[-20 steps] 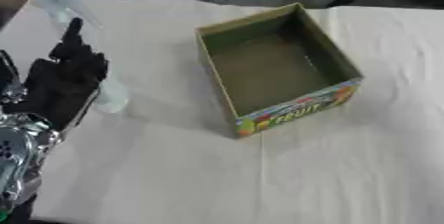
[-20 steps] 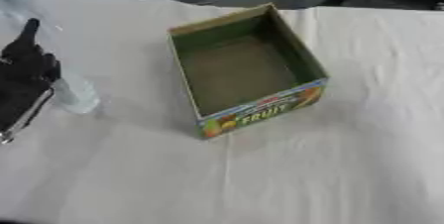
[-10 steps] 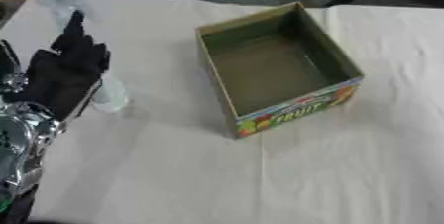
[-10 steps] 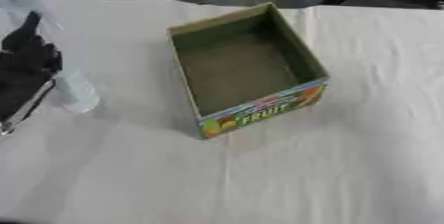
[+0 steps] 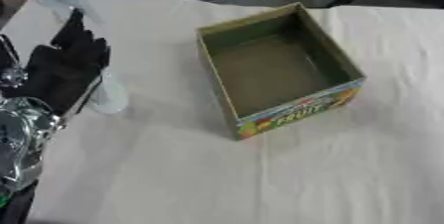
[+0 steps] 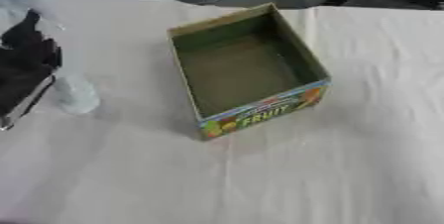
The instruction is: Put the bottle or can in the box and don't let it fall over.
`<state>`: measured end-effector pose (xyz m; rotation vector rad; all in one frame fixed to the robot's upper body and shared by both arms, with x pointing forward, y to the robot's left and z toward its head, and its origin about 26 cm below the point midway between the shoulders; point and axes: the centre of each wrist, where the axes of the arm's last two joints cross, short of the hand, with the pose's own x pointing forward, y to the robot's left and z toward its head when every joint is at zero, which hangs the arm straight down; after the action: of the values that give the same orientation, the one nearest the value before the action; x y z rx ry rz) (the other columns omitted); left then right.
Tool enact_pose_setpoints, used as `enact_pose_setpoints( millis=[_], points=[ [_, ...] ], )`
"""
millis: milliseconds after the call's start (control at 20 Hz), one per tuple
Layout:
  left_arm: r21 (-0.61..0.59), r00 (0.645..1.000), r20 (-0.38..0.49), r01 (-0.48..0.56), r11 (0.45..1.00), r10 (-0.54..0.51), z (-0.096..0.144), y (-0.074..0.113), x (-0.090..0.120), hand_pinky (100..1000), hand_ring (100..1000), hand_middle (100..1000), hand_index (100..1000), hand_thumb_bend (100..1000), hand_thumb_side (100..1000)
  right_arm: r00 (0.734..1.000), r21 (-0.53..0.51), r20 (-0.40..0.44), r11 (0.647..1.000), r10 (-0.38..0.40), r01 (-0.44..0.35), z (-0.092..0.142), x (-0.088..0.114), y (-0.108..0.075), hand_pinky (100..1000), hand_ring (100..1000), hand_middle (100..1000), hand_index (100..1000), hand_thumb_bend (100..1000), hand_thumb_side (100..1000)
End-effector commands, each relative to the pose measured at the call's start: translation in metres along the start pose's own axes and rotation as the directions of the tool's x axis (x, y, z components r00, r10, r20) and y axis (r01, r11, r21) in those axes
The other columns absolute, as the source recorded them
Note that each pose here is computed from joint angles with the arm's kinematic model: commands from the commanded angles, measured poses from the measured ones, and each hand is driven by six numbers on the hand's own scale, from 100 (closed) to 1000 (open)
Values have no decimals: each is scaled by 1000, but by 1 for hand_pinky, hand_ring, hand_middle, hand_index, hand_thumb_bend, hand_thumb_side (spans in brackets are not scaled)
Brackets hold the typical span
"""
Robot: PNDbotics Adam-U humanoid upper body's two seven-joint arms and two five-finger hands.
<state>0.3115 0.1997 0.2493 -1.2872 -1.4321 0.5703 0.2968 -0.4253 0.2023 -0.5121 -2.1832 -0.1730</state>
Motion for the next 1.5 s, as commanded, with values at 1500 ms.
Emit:
enact_pose_setpoints(
  millis=[1500],
  points=[
    [-131,997,19,82,988,-80,-9,-36,17,106,118,204,920,393,1000,1000,17,23,1000,7,-7,-6,6,-4,826,898,1000,979,100,784]
  ],
)
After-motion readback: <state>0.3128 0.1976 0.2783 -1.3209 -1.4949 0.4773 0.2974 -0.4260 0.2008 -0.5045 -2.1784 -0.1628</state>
